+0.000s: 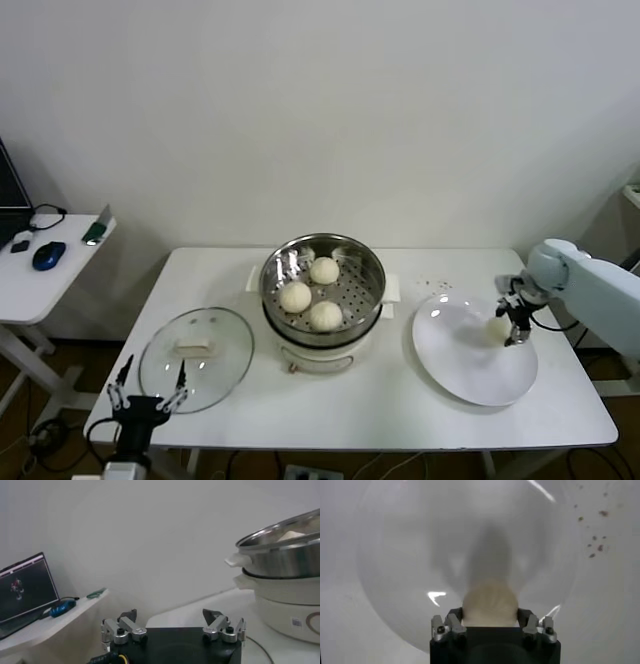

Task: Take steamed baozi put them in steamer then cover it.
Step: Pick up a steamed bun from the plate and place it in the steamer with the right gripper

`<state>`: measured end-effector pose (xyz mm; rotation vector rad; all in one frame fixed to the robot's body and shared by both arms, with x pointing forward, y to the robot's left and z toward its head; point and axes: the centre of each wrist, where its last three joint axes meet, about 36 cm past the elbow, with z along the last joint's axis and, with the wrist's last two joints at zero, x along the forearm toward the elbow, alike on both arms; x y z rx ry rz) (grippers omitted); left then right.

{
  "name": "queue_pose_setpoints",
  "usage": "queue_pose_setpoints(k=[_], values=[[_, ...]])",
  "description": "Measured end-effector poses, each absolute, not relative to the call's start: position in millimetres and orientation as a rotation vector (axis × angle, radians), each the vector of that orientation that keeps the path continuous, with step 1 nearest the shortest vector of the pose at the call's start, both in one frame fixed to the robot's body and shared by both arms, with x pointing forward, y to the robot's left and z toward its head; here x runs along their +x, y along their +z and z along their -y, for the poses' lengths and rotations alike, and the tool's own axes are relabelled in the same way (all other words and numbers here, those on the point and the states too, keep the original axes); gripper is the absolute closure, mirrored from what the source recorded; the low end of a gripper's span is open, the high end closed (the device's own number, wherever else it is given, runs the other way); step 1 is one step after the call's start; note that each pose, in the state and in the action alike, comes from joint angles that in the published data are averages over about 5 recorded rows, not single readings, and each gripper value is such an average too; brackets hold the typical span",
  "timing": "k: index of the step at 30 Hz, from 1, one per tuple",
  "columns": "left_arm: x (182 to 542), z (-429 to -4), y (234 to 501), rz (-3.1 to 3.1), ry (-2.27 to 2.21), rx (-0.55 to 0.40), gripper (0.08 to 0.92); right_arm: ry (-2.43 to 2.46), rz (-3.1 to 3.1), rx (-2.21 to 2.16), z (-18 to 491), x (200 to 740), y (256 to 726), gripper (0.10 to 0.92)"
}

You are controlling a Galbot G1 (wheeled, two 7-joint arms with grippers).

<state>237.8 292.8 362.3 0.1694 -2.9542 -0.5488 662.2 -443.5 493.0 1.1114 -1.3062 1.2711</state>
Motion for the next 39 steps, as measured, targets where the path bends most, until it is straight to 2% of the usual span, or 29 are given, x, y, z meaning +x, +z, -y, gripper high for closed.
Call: queue_pose_setpoints(k=[9, 15, 20, 29, 39], values=[[244.8, -283.4, 361.4, 2.97, -0.525, 0.133, 0.177, 1.31, 1.458, 1.123, 385.6, 709.8, 593.1, 0.327], [245.8, -278.1, 364.2, 2.974, -0.524, 0.086, 0.177, 1.334, 1.548, 1.177, 317.5, 731.3, 660.2, 0.327], [246.0, -274.0, 367.0, 2.981, -0.528, 0.047, 0.177, 1.339, 1.582, 1.242, 253.1, 736.0, 693.0, 0.327], [241.2, -273.0, 366.0, 2.974, -0.535, 0.005, 0.177, 1.344, 1.532, 1.338, 160.0, 723.3, 697.3, 0.327], [244.0, -276.1, 367.6, 2.976, -0.555, -0.01, 0.177, 1.352, 1.404, 1.359, 125.0, 703.4, 651.8, 0.318]])
